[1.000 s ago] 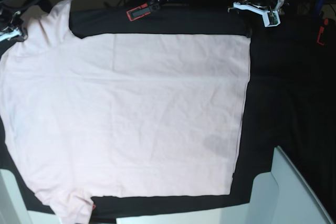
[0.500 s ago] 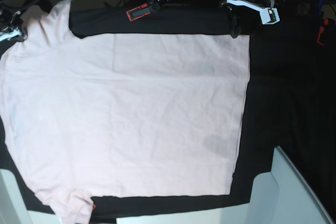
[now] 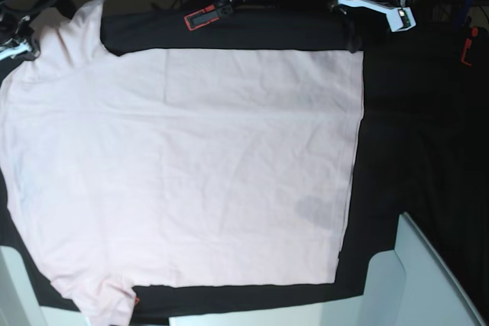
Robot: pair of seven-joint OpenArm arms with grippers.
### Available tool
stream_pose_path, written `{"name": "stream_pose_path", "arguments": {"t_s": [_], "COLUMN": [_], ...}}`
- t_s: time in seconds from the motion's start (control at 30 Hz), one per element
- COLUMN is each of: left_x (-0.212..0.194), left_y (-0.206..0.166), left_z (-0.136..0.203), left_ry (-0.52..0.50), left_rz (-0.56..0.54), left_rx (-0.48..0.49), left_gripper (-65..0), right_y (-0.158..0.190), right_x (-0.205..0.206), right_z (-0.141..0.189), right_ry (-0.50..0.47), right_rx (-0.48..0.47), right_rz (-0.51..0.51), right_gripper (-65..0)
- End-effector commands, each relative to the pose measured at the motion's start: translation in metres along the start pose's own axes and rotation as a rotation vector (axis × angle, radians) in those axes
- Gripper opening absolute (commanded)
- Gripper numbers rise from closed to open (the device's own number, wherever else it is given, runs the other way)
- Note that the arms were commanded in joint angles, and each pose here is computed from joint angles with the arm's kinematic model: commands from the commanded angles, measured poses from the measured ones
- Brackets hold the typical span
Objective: Fold the T-shirt properly
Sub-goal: 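Close the left gripper on the shirt's side edge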
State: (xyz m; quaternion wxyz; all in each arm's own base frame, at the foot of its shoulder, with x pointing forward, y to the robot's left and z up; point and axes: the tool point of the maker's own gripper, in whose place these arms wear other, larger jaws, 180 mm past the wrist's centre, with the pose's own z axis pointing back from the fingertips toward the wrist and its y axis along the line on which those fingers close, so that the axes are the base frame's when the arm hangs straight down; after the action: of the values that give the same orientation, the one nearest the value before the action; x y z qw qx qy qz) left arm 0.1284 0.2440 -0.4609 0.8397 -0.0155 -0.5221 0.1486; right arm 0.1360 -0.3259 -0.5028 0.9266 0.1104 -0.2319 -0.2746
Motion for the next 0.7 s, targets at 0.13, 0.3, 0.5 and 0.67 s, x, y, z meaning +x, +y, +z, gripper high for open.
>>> {"name": "stream_pose_path", "arguments": {"t_s": [0.13,0.3,0.5,0.67], "left_x": [0.021,0.014,0.000,-0.011], "left_y": [0.016,0.008,-0.012,-0.022], "left_z": [-0.009,-0.024,-0.028,-0.035], "left_ry": [-0.058,-0.011,0.022,0.051], "left_rz": [-0.016,-0.020,-0.011,-0.004], "left_rx": [0.033,0.000,-0.051,-0.073], "left_gripper": [-26.9,-26.9,-26.9,-26.9], "right_y": [-0.002,-0.002,-0.002,-0.002], "right_x": [-0.011,-0.011,-0.011,-0.011], "right_z": [0.000,0.000,0.000,0.000], "right_ry": [0.053,0.053,0.053,0.053], "right_rx": [-0.013,-0.012,-0.012,-0.012], "right_rz": [0.020,0.019,0.019,0.019], "right_gripper": [-64.7,-64.7,-64.7,-64.7]}}
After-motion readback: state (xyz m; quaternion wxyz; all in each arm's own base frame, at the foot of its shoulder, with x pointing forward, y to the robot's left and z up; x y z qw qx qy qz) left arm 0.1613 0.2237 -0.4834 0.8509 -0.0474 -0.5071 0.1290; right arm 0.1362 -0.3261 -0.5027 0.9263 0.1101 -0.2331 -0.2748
